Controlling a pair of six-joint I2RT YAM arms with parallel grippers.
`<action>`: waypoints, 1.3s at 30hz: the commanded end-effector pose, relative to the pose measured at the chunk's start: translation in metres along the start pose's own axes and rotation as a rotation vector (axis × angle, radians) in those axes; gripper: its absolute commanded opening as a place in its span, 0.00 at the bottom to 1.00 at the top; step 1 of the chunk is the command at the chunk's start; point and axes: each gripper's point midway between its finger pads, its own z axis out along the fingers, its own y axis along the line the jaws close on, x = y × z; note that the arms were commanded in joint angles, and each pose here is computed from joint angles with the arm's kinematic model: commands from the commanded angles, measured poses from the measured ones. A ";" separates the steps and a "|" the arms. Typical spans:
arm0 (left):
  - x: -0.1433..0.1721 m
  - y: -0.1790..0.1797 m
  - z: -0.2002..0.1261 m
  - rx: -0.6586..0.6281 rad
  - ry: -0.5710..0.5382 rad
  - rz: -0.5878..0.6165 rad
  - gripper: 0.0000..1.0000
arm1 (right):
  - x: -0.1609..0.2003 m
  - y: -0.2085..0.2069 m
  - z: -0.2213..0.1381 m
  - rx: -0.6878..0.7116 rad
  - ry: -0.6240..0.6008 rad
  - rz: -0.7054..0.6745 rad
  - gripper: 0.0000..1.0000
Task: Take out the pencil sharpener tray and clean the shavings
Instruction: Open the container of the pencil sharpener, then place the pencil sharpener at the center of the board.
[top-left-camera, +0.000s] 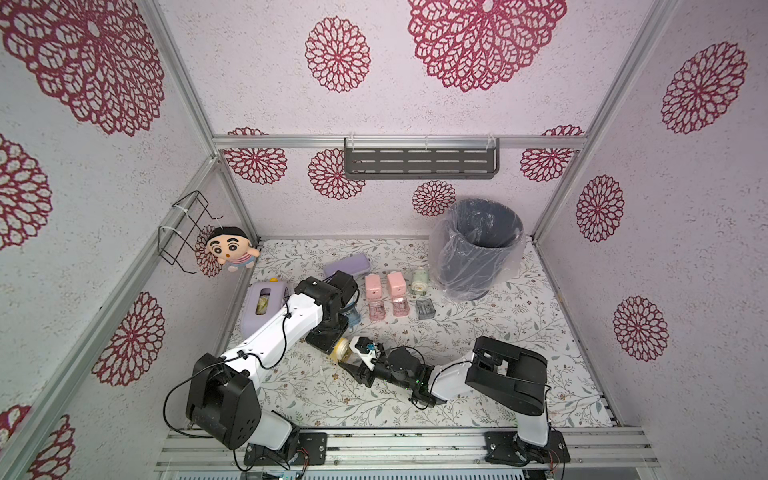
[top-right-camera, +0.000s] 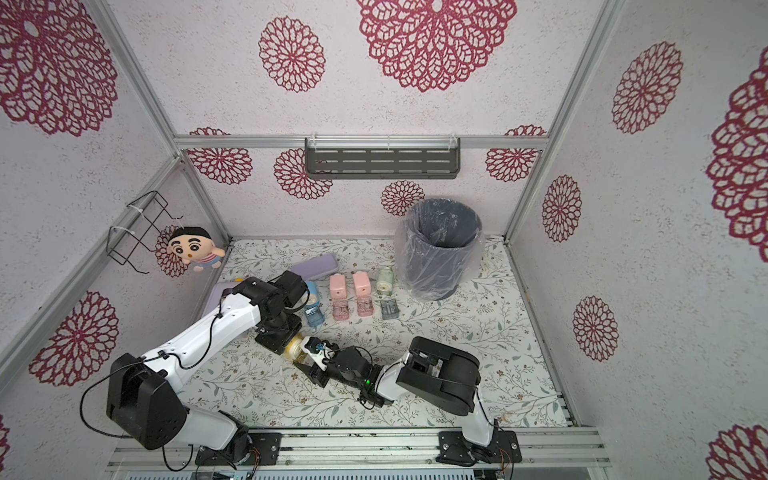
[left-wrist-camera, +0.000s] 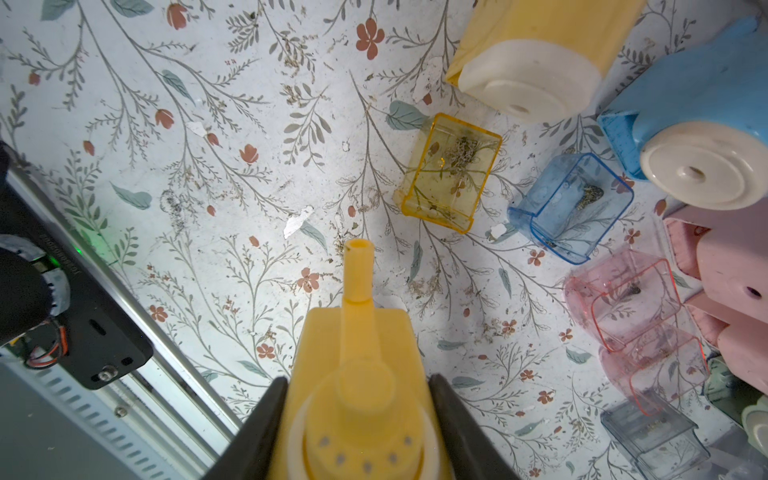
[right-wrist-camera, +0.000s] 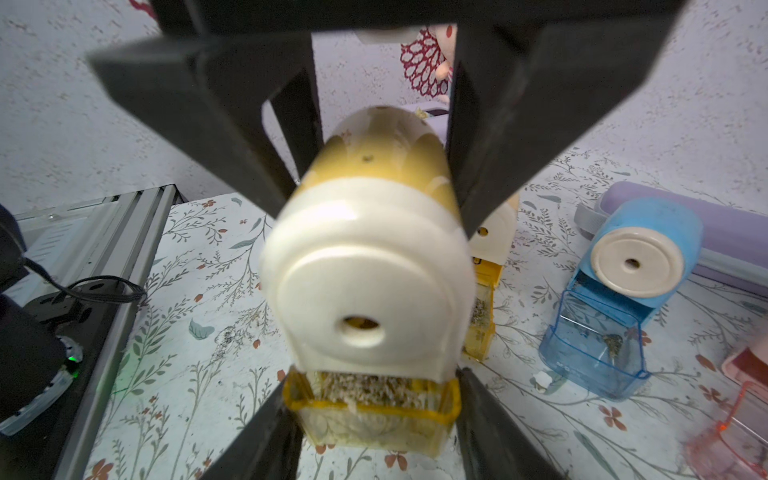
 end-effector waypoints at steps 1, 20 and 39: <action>-0.003 0.002 -0.004 -0.012 -0.006 0.007 0.26 | -0.012 -0.008 0.004 0.021 -0.034 0.005 0.57; -0.023 0.014 0.002 -0.034 -0.123 -0.013 0.26 | -0.010 -0.004 -0.025 -0.005 -0.035 -0.004 0.42; -0.045 0.035 0.040 0.066 -0.170 -0.045 0.30 | 0.004 -0.005 -0.039 0.003 -0.008 0.028 0.41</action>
